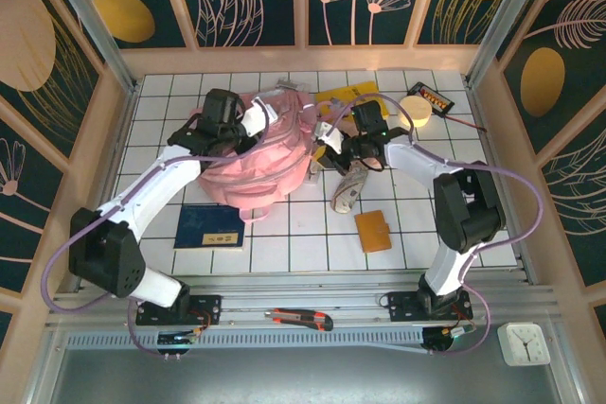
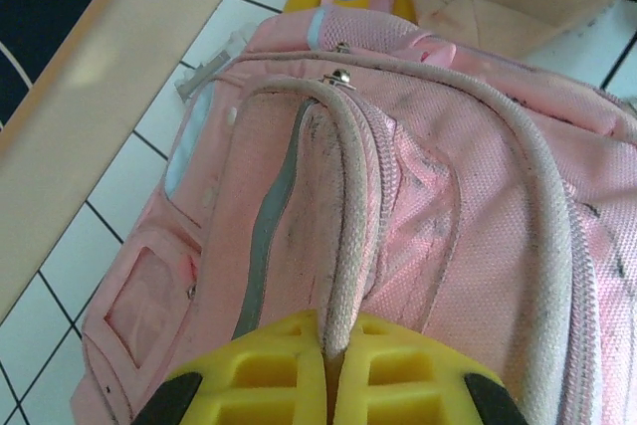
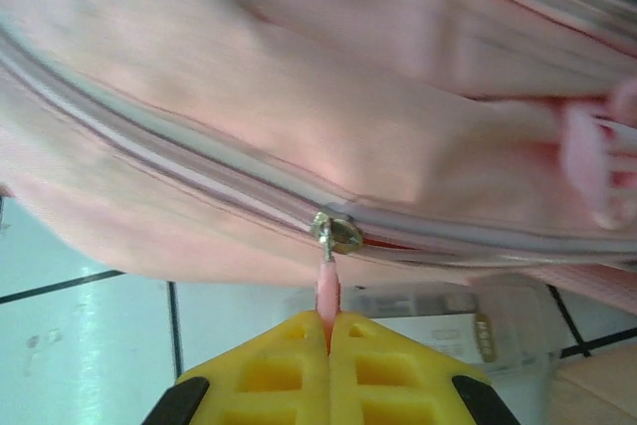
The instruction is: Pack the student bag
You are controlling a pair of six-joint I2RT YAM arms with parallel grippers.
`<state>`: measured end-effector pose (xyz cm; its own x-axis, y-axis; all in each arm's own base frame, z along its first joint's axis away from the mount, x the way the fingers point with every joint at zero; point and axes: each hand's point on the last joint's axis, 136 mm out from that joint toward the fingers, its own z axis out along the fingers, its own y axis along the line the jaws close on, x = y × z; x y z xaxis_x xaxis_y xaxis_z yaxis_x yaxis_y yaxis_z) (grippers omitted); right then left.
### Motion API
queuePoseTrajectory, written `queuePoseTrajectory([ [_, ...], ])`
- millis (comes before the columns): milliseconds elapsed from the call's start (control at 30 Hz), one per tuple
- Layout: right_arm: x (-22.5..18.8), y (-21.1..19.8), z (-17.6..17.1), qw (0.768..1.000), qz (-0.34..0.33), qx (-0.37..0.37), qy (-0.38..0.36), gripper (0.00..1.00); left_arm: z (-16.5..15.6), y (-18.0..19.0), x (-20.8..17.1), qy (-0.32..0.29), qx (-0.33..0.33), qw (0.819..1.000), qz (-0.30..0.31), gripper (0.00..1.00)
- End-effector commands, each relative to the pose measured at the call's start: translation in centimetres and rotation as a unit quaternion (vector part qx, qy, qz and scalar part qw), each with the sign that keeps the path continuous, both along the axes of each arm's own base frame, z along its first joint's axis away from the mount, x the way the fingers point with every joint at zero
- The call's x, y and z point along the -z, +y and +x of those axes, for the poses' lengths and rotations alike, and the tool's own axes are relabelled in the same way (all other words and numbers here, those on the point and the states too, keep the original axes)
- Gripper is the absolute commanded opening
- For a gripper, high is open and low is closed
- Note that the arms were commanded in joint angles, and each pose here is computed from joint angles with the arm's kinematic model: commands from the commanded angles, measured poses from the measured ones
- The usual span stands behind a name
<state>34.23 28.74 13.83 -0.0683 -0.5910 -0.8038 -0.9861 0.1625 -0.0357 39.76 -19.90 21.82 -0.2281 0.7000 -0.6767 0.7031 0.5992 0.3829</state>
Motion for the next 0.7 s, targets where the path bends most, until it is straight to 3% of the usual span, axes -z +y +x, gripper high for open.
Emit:
queuePoseTrajectory([
  [0, -2.0, 0.6, -2.6, 1.000, -0.007, -0.030, 0.004, 0.00, 3.0, -1.1, -4.2, -0.056, -0.062, 0.995, -0.049, 0.00],
  [300, -3.8, 3.8, -5.9, 0.999, -0.007, -0.020, 0.040, 0.00, 4.6, -3.7, -3.5, -0.014, -0.170, 0.983, -0.071, 0.00],
  [533, -6.1, 6.1, -6.6, 0.997, 0.025, 0.048, 0.059, 0.00, 6.5, -2.0, -3.2, 0.016, -0.329, 0.943, -0.050, 0.00],
  [667, -7.0, 6.5, -5.9, 0.991, 0.043, 0.107, 0.063, 0.00, 6.6, -2.2, -4.3, 0.034, -0.362, 0.928, -0.083, 0.00],
])
